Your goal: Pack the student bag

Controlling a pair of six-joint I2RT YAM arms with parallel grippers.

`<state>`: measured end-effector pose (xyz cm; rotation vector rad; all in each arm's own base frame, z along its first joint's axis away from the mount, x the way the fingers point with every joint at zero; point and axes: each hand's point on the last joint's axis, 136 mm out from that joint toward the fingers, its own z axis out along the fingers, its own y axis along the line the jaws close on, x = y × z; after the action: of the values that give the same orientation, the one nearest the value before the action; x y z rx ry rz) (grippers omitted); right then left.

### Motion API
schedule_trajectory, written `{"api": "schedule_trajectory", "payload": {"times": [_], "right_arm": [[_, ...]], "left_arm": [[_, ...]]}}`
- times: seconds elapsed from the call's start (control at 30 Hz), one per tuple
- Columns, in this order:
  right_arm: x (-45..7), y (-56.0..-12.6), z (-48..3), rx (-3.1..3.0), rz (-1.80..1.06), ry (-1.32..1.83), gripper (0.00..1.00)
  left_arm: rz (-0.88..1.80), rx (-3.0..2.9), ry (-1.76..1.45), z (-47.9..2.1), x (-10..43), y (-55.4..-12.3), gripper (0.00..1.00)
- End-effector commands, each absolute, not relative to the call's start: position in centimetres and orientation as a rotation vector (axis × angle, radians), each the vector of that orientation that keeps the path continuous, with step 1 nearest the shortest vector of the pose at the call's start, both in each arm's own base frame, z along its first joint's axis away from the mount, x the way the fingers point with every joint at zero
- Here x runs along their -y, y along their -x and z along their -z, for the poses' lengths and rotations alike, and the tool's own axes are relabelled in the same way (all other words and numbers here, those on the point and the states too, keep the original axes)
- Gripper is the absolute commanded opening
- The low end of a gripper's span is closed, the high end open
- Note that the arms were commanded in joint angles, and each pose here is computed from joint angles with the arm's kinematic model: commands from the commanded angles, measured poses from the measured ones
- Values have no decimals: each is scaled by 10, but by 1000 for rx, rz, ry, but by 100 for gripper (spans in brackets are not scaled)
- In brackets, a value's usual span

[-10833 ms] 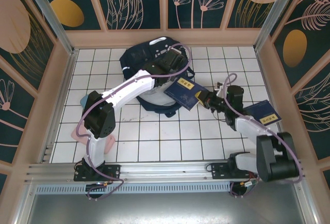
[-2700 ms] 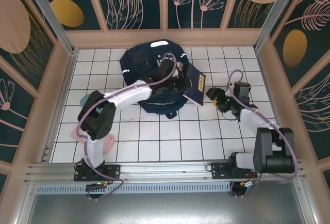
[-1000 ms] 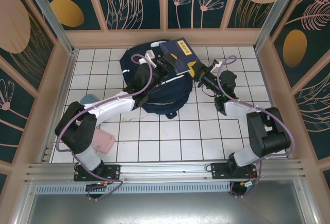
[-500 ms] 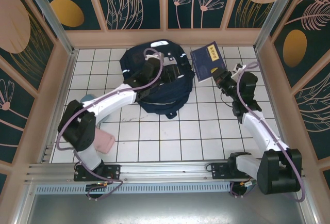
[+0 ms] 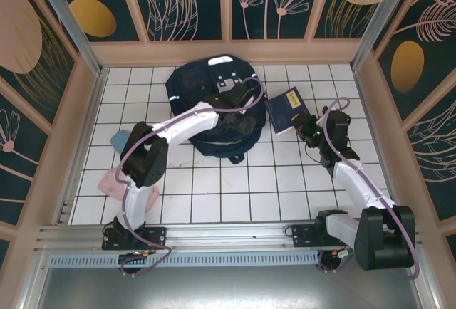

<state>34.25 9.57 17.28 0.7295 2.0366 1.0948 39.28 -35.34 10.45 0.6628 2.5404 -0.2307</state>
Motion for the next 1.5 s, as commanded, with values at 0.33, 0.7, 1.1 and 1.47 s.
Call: {"api": "schedule_trajectory", "payload": {"times": [0.33, 0.7, 1.1, 1.47], "right_arm": [[-97, -345, -183, -1998, -1134, -714, 0], [-97, -345, -183, -2005, -1136, -726, 0], [-85, -332, -183, -2019, -1020, -728, 0], [-115, -317, -218, -1966, -1217, -476, 1]], "left_arm": [[-23, -2635, -781, -73, 339, -401, 69], [-159, -2530, -654, -98, 330, -429, 38], [-148, -2362, -454, -171, 317, -442, 0], [-7, -2106, -201, -259, 307, -452, 0]]}}
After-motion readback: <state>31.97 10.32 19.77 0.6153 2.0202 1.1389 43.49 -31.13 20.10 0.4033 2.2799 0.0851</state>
